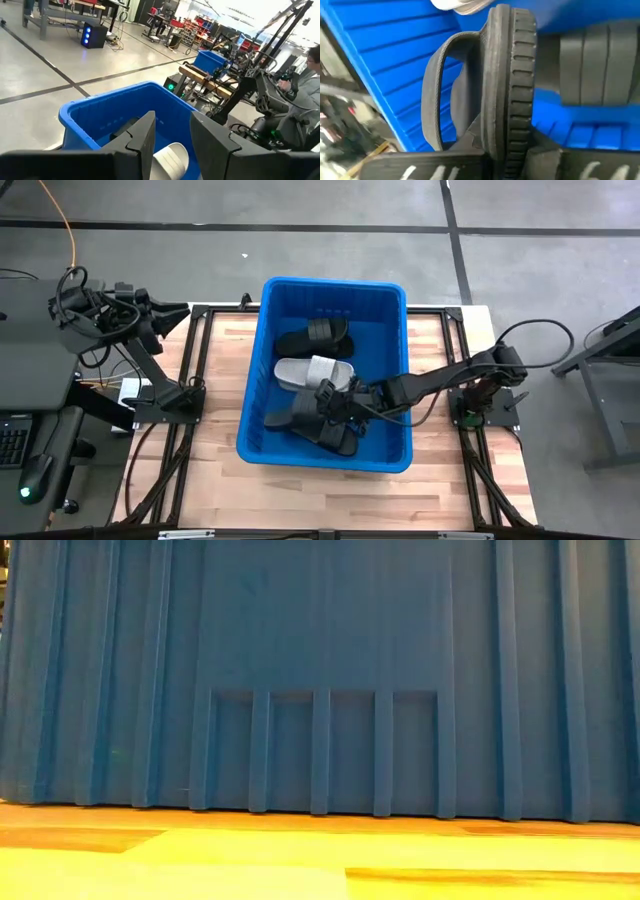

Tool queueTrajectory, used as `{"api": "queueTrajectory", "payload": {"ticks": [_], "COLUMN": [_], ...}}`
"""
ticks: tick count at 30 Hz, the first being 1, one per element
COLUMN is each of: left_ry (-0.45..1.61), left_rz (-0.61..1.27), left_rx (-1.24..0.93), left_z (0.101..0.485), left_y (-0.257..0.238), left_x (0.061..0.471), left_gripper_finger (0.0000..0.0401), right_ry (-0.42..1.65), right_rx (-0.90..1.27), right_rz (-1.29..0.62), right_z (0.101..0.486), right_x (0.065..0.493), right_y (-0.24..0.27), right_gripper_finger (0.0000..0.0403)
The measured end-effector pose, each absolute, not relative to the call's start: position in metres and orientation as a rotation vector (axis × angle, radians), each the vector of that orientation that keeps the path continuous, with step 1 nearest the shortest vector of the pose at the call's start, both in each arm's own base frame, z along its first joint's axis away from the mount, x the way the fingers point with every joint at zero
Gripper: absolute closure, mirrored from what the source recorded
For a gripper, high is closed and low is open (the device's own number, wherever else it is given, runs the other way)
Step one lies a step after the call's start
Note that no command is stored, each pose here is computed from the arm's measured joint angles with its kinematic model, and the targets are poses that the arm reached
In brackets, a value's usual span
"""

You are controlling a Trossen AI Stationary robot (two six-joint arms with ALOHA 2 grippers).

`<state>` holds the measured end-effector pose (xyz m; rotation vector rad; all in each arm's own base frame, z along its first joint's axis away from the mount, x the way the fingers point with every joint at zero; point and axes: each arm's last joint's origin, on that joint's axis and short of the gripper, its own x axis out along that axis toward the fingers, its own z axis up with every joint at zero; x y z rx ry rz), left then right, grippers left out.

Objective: Pick and place slides into bin
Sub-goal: Put the black slipper into the bin

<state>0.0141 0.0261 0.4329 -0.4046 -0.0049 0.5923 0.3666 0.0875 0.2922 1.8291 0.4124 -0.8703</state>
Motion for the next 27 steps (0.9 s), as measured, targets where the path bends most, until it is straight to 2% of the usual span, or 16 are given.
{"api": "queueTrajectory", "payload": {"ticks": [7,14,22,27], "left_ry": [0.016,0.02,0.045,0.071], "left_rz": [0.589,0.588,0.559,0.539], "left_rx": [-0.327,-0.315,-0.306,-0.262], "left_z": [0.434,0.434,0.433,0.433], "left_y": [0.026,0.026,0.025,0.024], "left_x": [0.014,0.014,0.015,0.015], "left_gripper_finger": [0.0288,0.0288,0.0288,0.0288], "right_ry": [0.442,0.562,0.353,0.424], "right_rx": [1.916,1.848,1.795,1.842], "right_rz": [-1.007,-1.167,-1.118,-1.119], "right_z": [0.286,0.278,0.279,0.267], "right_x": [0.359,0.344,0.353,0.361], "right_y": [0.089,0.093,0.087,0.093], "right_gripper_finger": [0.0393,0.0393,0.0393,0.0393]}}
